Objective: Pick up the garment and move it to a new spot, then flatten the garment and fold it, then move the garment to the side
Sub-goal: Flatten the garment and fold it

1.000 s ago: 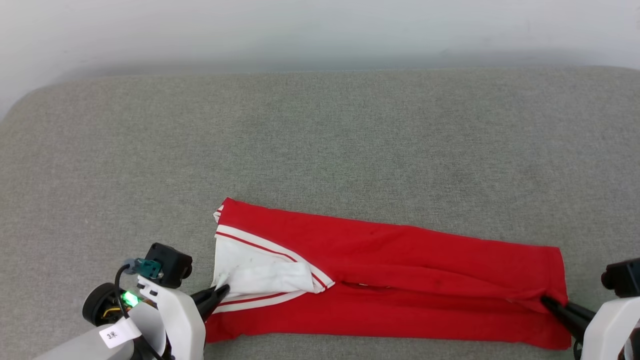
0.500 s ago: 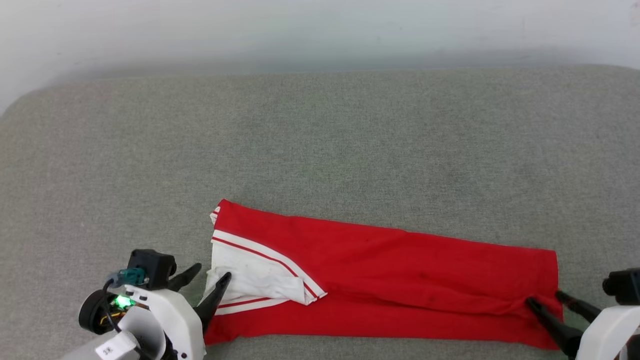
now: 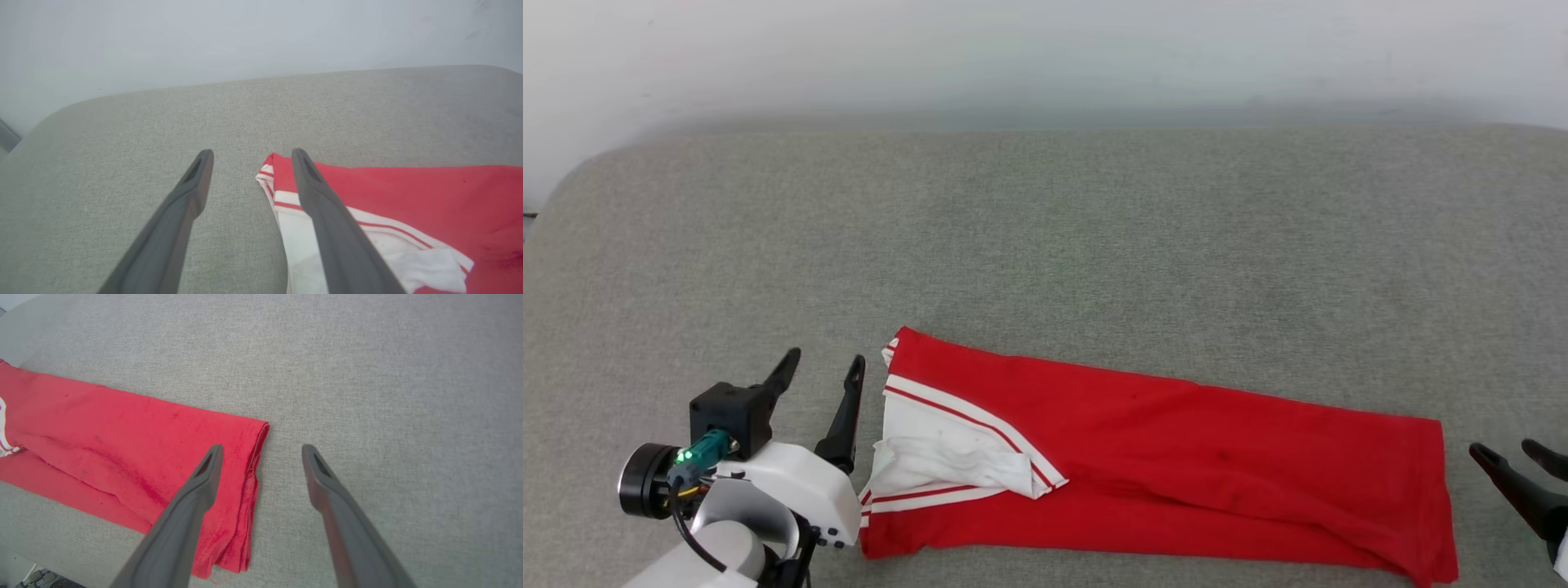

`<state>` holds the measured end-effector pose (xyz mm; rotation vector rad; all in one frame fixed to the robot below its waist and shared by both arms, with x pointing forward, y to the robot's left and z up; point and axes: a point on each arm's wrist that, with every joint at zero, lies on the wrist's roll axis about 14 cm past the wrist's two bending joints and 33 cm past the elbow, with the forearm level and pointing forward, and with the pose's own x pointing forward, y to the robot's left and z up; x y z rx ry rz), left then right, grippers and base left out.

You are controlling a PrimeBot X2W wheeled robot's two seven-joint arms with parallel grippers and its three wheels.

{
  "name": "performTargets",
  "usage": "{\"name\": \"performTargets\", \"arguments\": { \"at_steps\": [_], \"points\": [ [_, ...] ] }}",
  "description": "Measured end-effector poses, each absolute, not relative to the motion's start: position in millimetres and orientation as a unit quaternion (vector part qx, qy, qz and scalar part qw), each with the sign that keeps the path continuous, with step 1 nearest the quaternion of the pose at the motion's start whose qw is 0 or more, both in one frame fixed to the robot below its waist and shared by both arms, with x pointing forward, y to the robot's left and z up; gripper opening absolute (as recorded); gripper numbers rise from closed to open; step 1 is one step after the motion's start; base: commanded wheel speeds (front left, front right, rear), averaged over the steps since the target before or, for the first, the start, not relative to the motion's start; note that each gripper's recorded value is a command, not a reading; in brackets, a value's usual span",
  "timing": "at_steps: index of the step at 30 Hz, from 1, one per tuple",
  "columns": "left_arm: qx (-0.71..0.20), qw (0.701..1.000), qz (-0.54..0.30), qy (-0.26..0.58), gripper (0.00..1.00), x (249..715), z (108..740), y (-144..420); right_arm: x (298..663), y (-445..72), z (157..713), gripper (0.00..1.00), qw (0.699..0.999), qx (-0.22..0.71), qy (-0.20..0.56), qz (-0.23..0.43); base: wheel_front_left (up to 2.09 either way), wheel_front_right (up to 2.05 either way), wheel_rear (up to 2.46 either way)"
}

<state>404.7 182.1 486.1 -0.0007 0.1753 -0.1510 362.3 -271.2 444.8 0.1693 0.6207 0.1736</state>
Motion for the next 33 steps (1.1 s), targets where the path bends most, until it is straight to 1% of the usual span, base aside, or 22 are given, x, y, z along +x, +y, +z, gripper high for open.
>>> {"name": "performTargets", "arguments": {
  "at_steps": [4, 8, 16, 22, 25, 33],
  "points": [
    [-0.002, 0.998, -0.039, 0.056, 1.00, 403.7, 493.2, 190.8, 359.4, -272.2, 428.7, 1.00, 0.926, 0.100, 0.353, 0.085, 0.00, 0.00, 0.00],
    [0.009, 1.000, 0.001, 0.024, 1.00, 401.2, 501.3, 205.3, 359.4, -270.2, 412.5, 1.00, 0.912, 0.113, 0.384, 0.083, 0.00, 0.00, 0.00],
    [0.037, 0.997, 0.072, -0.015, 1.00, 388.5, 509.1, 235.1, 361.0, -246.1, 386.1, 1.00, 0.890, 0.140, 0.422, 0.102, 0.00, 0.00, 0.00],
    [0.049, 0.995, 0.084, -0.024, 1.00, 381.2, 507.1, 235.7, 364.6, -220.1, 375.0, 1.00, 0.878, 0.153, 0.435, 0.130, 0.00, 0.00, 0.00],
    [0.048, 0.994, 0.087, -0.043, 1.00, 380.9, 516.1, 231.8, 366.8, -207.0, 372.4, 1.00, 0.874, 0.154, 0.438, 0.146, 0.00, 0.00, 0.00],
    [0.055, 0.993, 0.086, -0.055, 1.00, 373.1, 519.6, 225.6, 371.4, -179.7, 369.9, 1.00, 0.869, 0.156, 0.433, 0.179, 0.00, 0.00, 0.00]
  ]
}}
